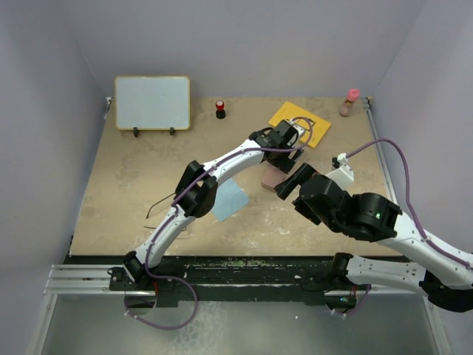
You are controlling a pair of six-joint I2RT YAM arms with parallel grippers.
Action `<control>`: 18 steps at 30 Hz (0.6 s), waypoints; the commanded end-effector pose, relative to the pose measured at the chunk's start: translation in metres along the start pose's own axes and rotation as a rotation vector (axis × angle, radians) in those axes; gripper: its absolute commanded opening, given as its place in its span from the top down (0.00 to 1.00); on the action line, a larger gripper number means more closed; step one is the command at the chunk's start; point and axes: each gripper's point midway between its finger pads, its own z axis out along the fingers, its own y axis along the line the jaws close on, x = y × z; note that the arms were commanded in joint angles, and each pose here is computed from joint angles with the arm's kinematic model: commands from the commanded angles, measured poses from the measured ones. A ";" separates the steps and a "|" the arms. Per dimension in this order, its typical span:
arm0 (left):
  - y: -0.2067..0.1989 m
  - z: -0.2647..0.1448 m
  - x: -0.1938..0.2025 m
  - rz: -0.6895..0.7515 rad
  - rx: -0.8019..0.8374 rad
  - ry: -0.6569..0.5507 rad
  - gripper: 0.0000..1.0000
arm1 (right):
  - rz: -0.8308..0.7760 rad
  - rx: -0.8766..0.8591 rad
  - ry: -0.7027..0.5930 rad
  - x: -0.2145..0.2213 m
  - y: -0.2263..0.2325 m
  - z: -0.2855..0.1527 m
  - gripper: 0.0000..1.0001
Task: Organize the sunglasses
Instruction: Pick up the sunglasses case from the center of the board.
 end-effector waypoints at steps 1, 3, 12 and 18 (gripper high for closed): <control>0.001 -0.002 -0.005 -0.023 -0.012 -0.013 0.09 | 0.023 -0.004 -0.011 -0.002 0.000 -0.002 0.00; 0.002 -0.001 -0.003 -0.020 -0.015 -0.010 0.11 | 0.022 0.000 -0.008 -0.002 -0.001 -0.001 0.00; -0.004 -0.002 -0.001 -0.017 0.024 0.006 0.55 | 0.023 0.004 -0.009 -0.002 -0.002 -0.002 0.00; 0.013 -0.032 -0.018 -0.022 0.052 0.000 0.96 | 0.004 -0.016 -0.011 -0.004 0.004 -0.004 0.00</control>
